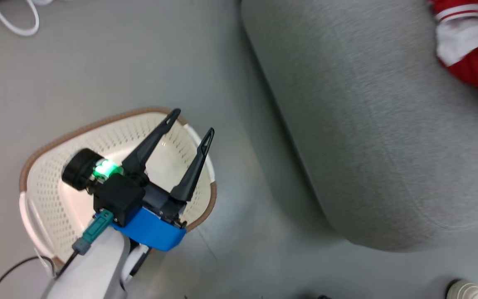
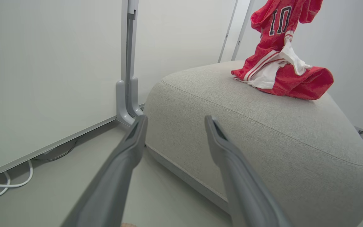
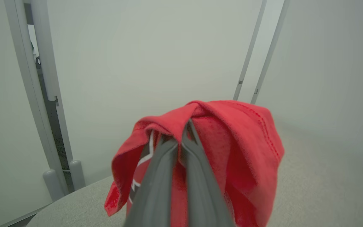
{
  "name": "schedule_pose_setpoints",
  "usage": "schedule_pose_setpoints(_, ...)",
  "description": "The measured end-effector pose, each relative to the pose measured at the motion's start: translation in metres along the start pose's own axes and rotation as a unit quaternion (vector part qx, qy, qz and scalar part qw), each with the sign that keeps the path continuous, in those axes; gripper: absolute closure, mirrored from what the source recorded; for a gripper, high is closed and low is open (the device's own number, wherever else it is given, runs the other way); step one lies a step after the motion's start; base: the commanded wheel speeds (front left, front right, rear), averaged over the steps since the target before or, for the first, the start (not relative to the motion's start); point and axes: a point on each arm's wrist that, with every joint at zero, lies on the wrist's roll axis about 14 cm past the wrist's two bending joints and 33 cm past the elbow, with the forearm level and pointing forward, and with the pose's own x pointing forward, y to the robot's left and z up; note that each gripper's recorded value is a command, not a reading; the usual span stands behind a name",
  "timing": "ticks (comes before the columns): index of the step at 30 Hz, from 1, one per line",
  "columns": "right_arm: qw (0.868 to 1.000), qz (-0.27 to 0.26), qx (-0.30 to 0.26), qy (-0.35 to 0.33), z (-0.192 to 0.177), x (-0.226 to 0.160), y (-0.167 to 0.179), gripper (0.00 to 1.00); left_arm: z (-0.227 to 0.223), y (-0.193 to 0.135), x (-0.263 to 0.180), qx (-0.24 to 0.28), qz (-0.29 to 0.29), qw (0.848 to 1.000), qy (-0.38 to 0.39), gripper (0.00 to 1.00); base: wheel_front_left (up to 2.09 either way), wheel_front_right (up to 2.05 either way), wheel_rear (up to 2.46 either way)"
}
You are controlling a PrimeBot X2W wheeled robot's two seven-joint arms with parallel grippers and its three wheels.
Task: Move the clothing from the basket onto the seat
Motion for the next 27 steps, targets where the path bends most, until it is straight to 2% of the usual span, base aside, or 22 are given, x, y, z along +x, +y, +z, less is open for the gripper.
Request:
schedule_pose_setpoints(1, 0.999, 0.005, -0.009, 0.037, -0.043, 0.005, 0.015, 1.0, -0.008, 0.013, -0.002, -0.002, 0.011, 1.0, 0.0, 0.0, 0.0, 0.0, 0.0)
schedule_pose_setpoints(5, 0.992, 0.019, -0.024, 0.12, -0.137, -0.003, 0.043, 1.0, -0.026, 0.036, -0.012, -0.011, 0.034, 0.999, 0.009, 0.0, 0.0, 0.0, 0.0)
schedule_pose_setpoints(9, 0.982, 0.021, -0.027, 0.184, -0.204, -0.021, 0.056, 1.0, -0.042, 0.048, -0.023, -0.018, 0.055, 0.998, 0.023, 0.0, 0.0, 0.0, 0.0)
schedule_pose_setpoints(12, 0.978, 0.026, -0.029, 0.205, -0.227, -0.031, 0.061, 1.0, -0.044, 0.054, -0.031, -0.018, 0.069, 0.997, 0.03, 0.0, 0.0, 0.0, 0.0)
schedule_pose_setpoints(13, 0.978, 0.028, -0.035, 0.205, -0.228, -0.032, 0.06, 0.91, -0.041, 0.055, -0.031, -0.017, 0.072, 0.997, 0.027, 0.0, 0.0, 0.0, 0.0)
schedule_pose_setpoints(14, 0.977, 0.03, -0.04, 0.206, -0.227, -0.033, 0.058, 0.39, -0.037, 0.055, -0.031, -0.018, 0.076, 0.997, 0.023, 0.0, 0.0, 0.0, 0.0)
schedule_pose_setpoints(15, 0.978, 0.03, -0.042, 0.204, -0.226, -0.034, 0.055, 0.0, -0.033, 0.055, -0.031, -0.018, 0.079, 0.997, 0.02, 0.0, 0.0, 0.0, 0.0)
schedule_pose_setpoints(27, 0.981, 0.079, -0.074, 0.161, -0.179, -0.057, 0.04, 0.0, 0.011, 0.022, -0.052, -0.034, 0.111, 0.993, 0.01, 0.0, 0.0, 0.0, 0.0)
